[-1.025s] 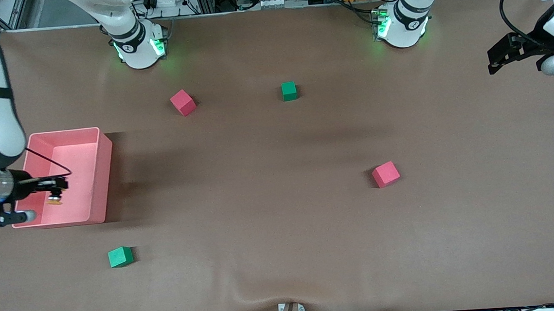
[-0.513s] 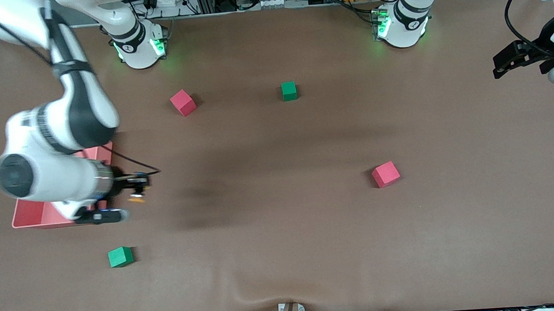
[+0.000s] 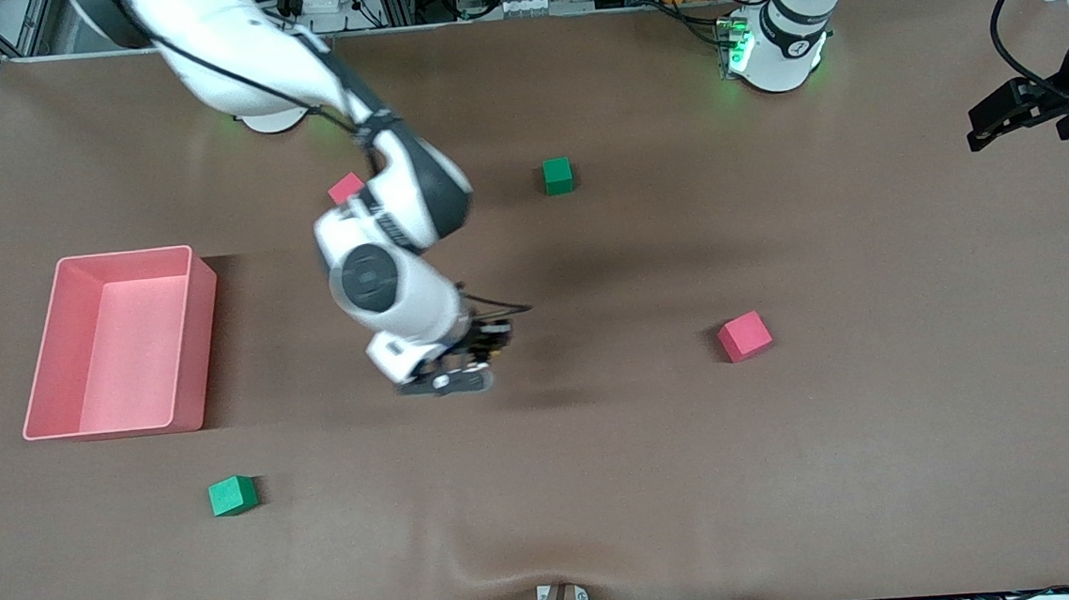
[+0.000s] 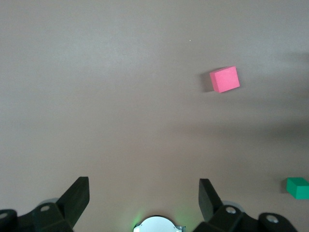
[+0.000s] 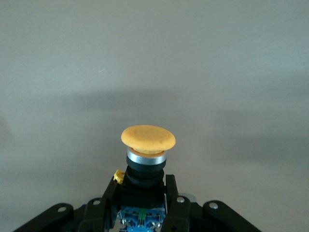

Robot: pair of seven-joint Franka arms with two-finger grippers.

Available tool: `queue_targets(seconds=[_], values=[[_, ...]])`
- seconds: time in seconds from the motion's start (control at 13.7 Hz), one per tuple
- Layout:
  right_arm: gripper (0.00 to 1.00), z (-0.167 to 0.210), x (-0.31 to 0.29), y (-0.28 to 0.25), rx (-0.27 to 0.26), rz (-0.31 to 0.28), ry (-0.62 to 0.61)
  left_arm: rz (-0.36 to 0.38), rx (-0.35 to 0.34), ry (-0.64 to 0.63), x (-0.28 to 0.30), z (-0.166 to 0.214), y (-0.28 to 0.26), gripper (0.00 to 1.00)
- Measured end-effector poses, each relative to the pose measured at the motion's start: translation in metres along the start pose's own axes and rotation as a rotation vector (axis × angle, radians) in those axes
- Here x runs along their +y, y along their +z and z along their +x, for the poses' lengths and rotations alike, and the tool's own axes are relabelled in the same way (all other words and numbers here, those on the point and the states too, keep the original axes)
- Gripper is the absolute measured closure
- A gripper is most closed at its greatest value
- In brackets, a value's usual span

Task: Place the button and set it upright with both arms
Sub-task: 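Carry the button with the right gripper to the table's middle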

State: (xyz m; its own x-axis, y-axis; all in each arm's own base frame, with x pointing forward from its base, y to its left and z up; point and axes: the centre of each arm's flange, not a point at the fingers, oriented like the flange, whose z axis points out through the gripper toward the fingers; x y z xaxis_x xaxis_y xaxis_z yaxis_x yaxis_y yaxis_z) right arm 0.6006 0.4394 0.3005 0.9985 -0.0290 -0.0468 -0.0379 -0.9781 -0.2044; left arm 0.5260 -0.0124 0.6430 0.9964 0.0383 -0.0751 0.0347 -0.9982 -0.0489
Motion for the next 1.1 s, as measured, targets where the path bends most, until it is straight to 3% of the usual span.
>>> queue_targets(seconds=[0.44, 0.95, 1.1], values=[[0.59, -0.065, -0.072, 0.083, -0.038, -0.024, -0.116, 0.001, -0.008, 0.003, 0.002, 0.0, 0.004, 0.0], [0.59, -0.095, -0.092, 0.14, -0.032, -0.032, -0.17, 0.003, -0.023, 0.017, 0.009, 0.0, 0.01, 0.0], [0.41, -0.097, -0.094, 0.14, -0.03, -0.031, -0.174, 0.004, -0.024, 0.026, 0.014, -0.001, 0.011, 0.0]])
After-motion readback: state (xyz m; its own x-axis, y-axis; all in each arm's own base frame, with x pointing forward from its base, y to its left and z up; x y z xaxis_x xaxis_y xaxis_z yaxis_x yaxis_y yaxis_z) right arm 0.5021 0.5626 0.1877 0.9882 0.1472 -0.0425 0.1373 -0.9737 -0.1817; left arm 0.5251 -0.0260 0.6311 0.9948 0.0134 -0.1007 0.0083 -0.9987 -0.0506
